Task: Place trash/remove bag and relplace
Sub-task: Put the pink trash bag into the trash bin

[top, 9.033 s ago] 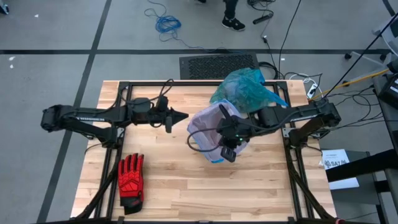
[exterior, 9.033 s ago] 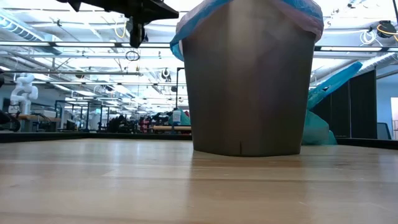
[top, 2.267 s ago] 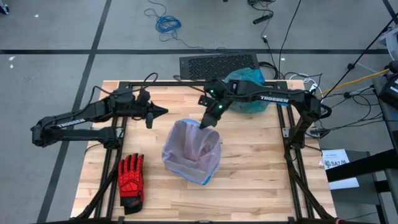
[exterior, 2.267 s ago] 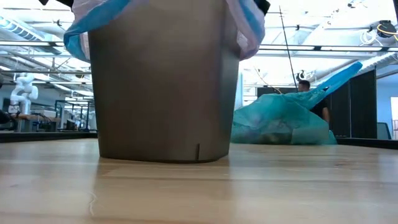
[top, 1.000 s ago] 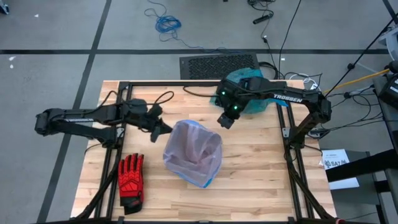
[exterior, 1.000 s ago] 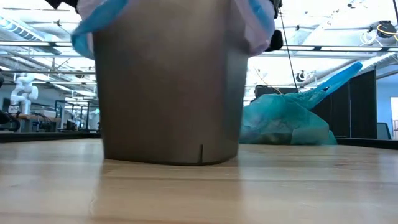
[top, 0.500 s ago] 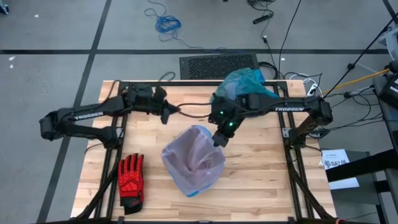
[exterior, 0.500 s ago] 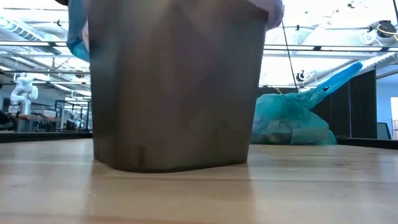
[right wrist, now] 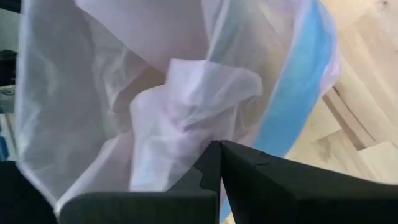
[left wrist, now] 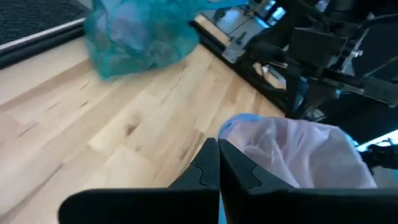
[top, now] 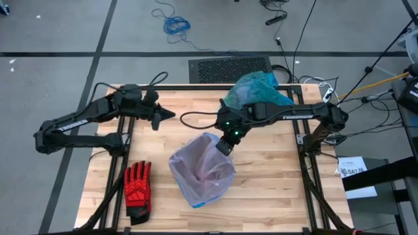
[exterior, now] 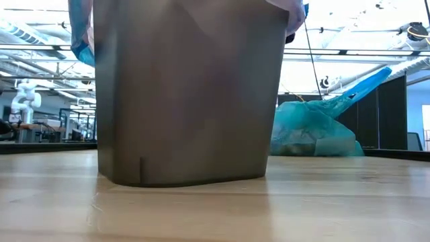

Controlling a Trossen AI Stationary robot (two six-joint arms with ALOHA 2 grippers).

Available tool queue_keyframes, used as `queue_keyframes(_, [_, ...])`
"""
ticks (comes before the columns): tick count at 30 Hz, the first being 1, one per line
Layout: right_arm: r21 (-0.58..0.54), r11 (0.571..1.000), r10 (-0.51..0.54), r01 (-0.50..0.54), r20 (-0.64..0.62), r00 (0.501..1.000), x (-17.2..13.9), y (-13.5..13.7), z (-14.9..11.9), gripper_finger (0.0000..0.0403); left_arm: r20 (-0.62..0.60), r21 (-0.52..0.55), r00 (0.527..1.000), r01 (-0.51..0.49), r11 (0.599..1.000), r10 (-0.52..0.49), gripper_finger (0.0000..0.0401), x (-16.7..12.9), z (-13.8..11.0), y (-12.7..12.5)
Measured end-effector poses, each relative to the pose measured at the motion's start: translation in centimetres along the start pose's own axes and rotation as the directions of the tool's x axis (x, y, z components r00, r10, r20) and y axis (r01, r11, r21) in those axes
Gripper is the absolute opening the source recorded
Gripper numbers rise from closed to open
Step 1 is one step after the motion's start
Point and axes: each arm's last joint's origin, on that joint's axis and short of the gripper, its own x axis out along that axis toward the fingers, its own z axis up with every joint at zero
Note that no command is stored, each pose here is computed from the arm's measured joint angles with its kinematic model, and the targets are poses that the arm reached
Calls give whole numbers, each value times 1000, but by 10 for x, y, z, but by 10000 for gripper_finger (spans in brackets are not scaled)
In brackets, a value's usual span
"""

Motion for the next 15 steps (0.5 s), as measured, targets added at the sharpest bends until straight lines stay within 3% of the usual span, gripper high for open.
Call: queue_keyframes(15, [-43,999,-19,18,-23,1000,46,-7,13,0,-11,-69,997,-71,995,71,0,-17,-24,-23])
